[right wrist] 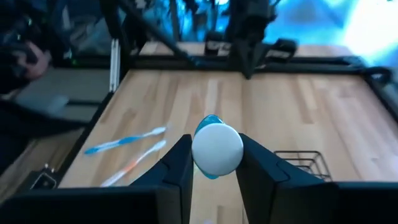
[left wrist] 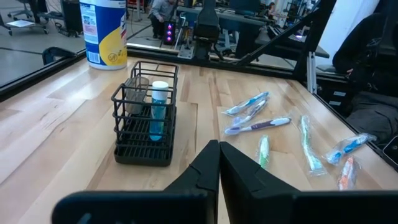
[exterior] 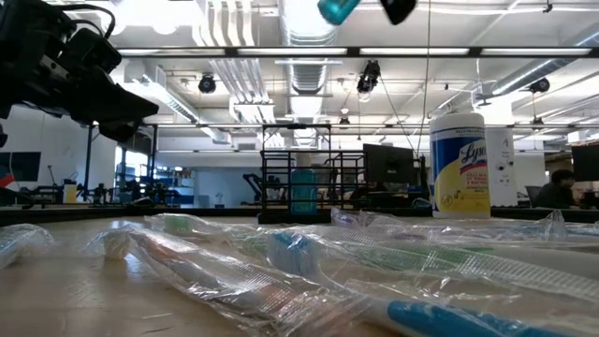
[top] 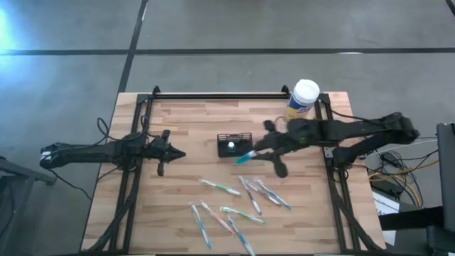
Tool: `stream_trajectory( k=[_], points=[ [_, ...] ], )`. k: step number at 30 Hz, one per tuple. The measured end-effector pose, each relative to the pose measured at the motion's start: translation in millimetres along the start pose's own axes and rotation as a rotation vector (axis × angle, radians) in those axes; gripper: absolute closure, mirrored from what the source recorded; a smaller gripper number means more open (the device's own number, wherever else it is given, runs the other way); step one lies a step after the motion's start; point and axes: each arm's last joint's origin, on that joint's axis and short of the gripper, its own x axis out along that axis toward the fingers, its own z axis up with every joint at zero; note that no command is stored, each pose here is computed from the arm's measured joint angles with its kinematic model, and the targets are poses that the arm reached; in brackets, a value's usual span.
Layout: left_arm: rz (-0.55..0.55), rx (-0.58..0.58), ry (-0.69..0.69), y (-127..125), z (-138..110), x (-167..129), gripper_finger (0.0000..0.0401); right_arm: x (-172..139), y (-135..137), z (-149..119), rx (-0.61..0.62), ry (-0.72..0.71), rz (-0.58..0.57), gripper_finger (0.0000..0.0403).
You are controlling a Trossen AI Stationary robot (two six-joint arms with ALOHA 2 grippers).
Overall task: Pick & Place toothbrushing station
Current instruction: Put the blue mouthwash bottle into the black organizer
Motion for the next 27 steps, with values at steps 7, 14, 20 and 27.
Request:
stream_trajectory(
  k=[7,14,20,27],
  points=[
    [0.001,0.000,-0.001,0.0,0.1,0.0,0.0387,-39.7,-1.8,-30.2,0.054,-0.148,-0.069,0.0319],
    [0.001,-0.001,-0.001,0.0,0.2,0.0,0.0387,-56.5,-3.0,-58.8,0.058,-0.278,-0.077,0.0319],
    [0.001,-0.003,0.000,0.0,0.0,0.0,0.0387,-73.4,-4.3,-81.4,0.048,-0.367,-0.103,0.0319],
    [0.001,-0.005,0.003,0.2,-1.5,0.1,0.0387,-92.8,-5.8,-112.8,0.029,-0.430,-0.125,0.0319]
  ],
)
